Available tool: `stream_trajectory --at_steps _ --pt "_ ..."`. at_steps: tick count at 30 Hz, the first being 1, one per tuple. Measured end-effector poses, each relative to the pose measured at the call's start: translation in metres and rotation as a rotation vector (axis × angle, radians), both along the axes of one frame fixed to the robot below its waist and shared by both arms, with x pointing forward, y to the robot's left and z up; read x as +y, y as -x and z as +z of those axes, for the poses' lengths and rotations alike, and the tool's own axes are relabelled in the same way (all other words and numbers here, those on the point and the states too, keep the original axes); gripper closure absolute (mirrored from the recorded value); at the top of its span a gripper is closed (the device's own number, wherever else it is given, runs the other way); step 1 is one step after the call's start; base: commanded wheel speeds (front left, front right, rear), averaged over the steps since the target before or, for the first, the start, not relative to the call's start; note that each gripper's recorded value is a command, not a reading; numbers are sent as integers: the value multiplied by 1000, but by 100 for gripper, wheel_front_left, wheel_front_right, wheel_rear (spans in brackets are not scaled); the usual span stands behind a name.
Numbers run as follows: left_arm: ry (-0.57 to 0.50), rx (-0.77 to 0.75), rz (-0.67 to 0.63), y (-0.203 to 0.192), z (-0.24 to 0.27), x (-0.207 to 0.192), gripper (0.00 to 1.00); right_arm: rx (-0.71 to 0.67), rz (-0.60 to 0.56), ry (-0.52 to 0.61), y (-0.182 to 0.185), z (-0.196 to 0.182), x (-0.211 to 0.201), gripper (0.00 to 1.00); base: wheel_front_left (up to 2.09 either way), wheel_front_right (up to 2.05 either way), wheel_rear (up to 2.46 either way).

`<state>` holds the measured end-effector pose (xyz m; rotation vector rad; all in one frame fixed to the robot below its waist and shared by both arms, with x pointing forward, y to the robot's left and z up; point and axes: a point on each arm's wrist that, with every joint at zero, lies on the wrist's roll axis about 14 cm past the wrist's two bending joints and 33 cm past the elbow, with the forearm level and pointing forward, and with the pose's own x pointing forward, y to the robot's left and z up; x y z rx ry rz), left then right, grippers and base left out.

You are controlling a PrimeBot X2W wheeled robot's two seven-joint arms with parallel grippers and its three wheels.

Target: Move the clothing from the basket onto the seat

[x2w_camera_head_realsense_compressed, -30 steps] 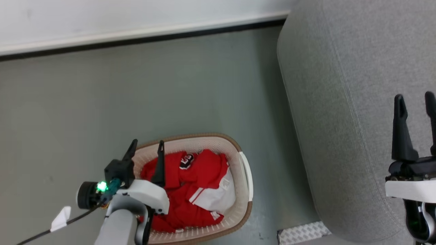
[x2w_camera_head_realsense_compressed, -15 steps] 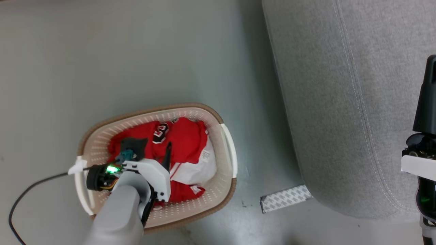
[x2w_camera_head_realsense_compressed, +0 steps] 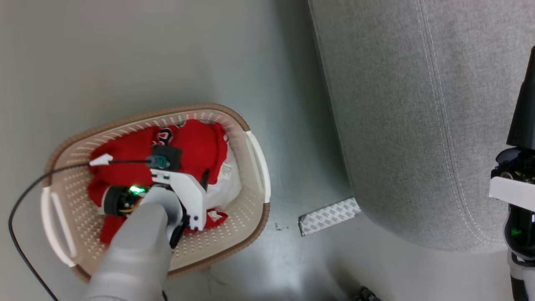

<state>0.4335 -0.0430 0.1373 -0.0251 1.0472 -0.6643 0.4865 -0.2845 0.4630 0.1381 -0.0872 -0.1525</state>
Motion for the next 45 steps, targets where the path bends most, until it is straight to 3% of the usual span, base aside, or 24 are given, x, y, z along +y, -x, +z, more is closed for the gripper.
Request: stream_trajectory --at_steps 18,19,20,21,31,45 --pt "-57 150 -64 -4 -53 -25 0 72 -7 22 -12 -34 -4 0 0 0 0" --pt "-59 154 -68 -4 -54 -26 33 71 -7 23 -13 -34 -4 0 0 0 0" --pt "-60 152 -70 -4 -54 -26 85 67 -7 23 -14 -33 -4 0 0 0 0" --pt "-60 150 -72 -5 -53 -26 100 64 -6 23 -14 -32 -3 0 0 0 0" --pt "-31 80 -52 -20 -28 -27 100 18 -2 25 -13 -10 -2 0 0 0 0" --pt "53 -99 30 -18 62 -5 100 -103 -9 52 23 61 -8 0 0 0 0"
